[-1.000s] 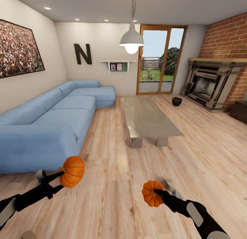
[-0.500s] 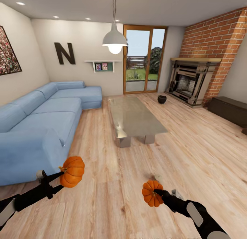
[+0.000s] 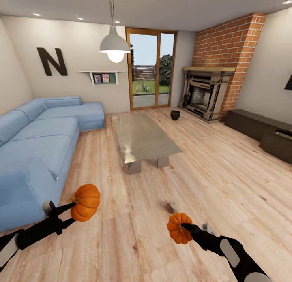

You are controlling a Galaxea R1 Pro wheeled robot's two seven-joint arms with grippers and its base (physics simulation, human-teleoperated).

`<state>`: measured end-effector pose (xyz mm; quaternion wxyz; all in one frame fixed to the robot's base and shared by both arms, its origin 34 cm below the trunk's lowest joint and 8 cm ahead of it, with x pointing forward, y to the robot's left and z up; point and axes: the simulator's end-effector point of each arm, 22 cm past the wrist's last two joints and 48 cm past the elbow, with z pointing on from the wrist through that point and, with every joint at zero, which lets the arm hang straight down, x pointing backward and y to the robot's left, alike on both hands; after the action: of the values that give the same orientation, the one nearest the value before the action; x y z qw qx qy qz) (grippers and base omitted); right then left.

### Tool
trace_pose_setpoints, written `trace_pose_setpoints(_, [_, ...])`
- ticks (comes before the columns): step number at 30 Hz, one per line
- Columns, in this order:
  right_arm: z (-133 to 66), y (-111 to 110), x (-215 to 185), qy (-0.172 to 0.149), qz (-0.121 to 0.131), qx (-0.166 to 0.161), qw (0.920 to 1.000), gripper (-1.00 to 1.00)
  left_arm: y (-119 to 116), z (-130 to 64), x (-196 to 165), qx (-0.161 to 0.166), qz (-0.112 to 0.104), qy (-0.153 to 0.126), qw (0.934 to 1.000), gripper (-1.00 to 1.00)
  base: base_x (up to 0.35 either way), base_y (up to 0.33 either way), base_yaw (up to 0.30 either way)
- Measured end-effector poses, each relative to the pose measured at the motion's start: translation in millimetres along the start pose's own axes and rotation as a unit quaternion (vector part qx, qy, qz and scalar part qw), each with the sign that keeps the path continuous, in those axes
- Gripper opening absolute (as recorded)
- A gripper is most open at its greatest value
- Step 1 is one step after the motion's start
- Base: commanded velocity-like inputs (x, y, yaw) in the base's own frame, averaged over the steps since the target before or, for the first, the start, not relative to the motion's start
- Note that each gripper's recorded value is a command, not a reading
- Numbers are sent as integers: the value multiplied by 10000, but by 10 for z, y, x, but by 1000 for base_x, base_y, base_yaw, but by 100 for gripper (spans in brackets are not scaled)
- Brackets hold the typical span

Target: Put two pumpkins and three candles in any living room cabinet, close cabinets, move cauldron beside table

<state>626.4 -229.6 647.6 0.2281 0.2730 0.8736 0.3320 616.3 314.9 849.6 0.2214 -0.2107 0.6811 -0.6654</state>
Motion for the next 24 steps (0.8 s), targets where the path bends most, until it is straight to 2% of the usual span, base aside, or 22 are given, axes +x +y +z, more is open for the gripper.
trace_pose_setpoints(13, [0,-39,-3,5,6,24,10000,-100,22,-11,-13,-9,-24,-23,10000,-100,0,-15,-265])
trace_pose_setpoints(24, [10,-65,13,22,21,44,10000,-100,53,-10,-12,-36,-32,-23,10000,-100,7,-207,-265])
